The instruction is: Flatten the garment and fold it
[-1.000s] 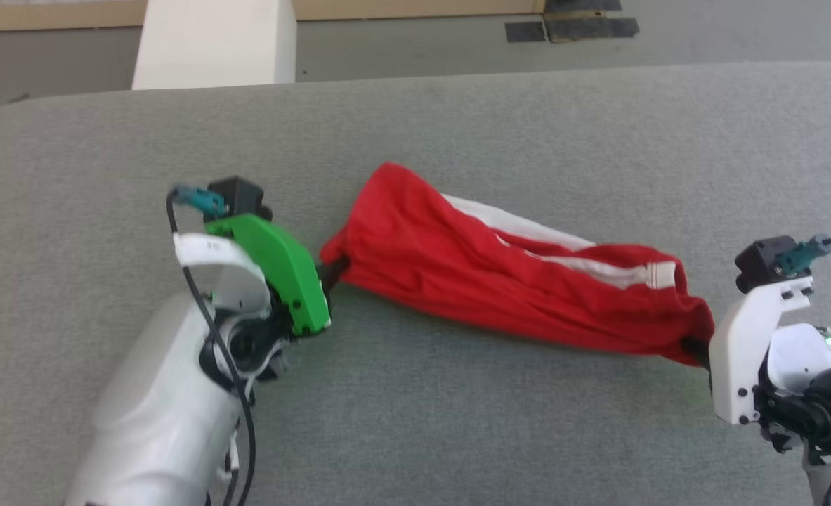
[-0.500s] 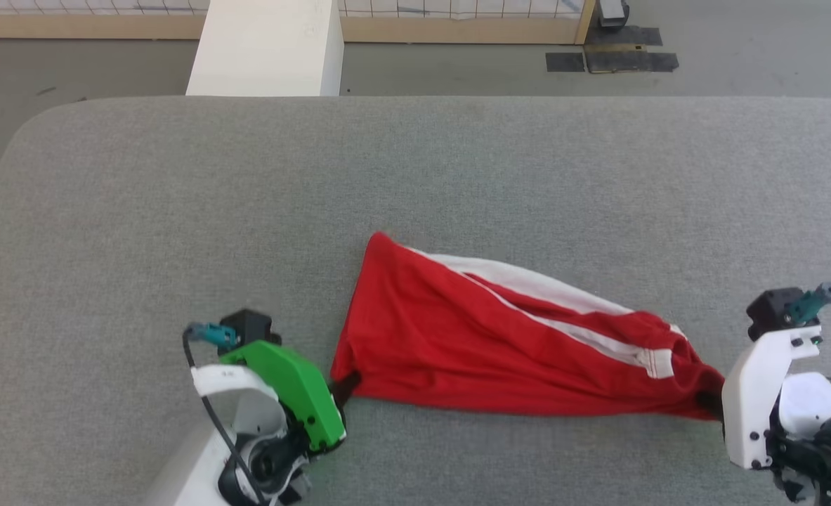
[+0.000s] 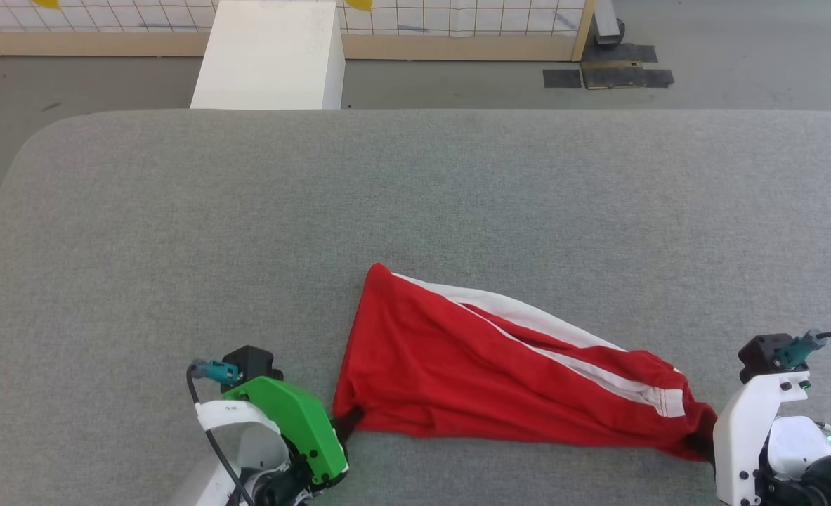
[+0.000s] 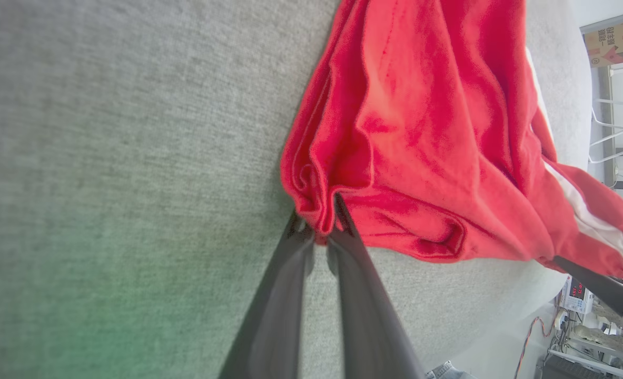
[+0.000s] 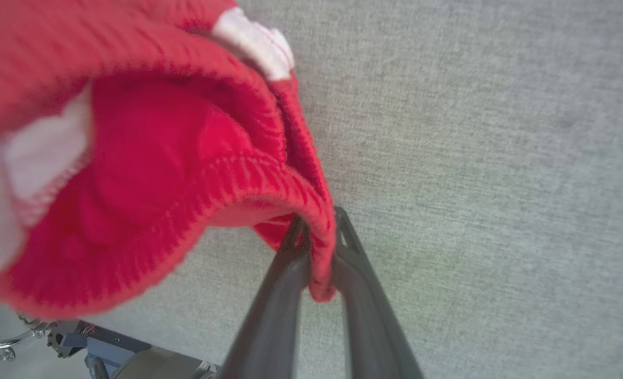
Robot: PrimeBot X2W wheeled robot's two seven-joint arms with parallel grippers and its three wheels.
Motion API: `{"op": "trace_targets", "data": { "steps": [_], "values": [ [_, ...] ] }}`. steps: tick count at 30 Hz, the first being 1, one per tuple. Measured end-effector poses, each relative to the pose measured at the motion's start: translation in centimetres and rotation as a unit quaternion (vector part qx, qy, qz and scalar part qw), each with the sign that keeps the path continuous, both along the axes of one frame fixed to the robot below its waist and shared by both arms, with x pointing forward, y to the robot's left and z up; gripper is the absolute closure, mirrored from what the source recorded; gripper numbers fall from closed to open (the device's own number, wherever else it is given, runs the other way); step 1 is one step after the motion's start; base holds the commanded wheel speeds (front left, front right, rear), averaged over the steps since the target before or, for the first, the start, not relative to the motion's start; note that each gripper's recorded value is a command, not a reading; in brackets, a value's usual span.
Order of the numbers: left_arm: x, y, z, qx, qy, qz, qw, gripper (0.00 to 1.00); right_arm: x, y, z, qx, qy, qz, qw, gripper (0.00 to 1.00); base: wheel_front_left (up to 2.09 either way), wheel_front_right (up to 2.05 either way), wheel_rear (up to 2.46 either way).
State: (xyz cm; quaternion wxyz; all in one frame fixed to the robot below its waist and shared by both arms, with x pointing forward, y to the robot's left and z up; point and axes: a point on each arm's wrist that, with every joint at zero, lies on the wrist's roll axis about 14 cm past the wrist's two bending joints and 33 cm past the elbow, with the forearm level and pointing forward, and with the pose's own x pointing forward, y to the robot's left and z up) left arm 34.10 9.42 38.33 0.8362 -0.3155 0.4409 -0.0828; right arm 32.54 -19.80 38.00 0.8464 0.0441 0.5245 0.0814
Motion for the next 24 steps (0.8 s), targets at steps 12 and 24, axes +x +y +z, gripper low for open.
{"op": "trace_targets", "data": {
  "steps": [12, 24],
  "values": [
    [0.0, 1.7, 2.0, 0.022, -0.013, -0.005, 1.000, 0.00, 1.0, -0.4, 2.4, 0.005, -0.063, -0.011, 0.998, 0.00, 0.00, 0.00, 0.00],
    [5.5, 8.0, 11.9, 0.105, -0.297, 0.090, 0.945, 0.00, 1.1, -1.2, 6.7, 0.011, -0.138, -0.019, 0.990, 0.00, 0.00, 0.00, 0.00]
  ]
}}
